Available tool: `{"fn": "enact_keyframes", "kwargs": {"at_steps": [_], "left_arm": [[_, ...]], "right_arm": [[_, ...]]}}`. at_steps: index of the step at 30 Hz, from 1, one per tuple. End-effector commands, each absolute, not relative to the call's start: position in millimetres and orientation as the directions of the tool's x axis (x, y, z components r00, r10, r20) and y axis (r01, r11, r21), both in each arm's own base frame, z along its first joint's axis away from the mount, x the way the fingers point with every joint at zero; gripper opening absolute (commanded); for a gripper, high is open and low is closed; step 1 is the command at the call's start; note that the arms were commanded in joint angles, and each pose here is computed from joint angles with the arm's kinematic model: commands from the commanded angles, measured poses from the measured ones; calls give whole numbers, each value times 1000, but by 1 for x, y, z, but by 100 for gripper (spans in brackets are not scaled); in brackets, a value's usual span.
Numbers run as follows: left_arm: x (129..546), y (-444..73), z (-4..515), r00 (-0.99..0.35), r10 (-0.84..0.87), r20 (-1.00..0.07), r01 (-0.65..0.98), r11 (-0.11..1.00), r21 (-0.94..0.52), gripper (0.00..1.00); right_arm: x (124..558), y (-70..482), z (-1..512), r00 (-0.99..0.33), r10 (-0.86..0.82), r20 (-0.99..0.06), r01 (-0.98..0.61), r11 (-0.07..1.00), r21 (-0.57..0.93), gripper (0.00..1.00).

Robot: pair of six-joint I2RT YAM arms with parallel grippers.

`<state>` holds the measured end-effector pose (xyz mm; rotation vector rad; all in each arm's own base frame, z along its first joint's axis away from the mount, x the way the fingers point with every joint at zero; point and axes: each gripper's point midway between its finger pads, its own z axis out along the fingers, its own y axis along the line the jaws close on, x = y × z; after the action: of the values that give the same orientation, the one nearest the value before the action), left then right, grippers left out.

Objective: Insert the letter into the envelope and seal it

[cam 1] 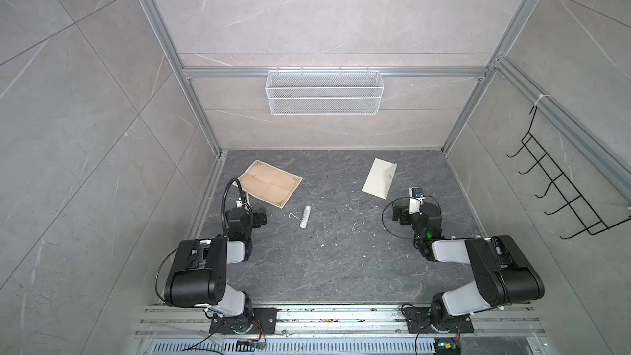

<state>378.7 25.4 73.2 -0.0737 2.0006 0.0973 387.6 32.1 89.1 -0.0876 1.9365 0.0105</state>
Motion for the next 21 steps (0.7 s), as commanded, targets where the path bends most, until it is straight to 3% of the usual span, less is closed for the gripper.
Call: {"fn": "enact_keyframes", "kwargs": {"at_steps": [1, 21], "left_arm": [[385, 25, 85, -382, -24, -924, -97, 995, 14, 100], [385, 26, 86, -379, -25, -925, -98, 995, 14, 100]], "right_arm": [[390, 34, 91, -356, -52, -933, -74, 997, -27, 99], [390, 34, 92, -357, -50, -933, -77, 997, -24, 99]]}}
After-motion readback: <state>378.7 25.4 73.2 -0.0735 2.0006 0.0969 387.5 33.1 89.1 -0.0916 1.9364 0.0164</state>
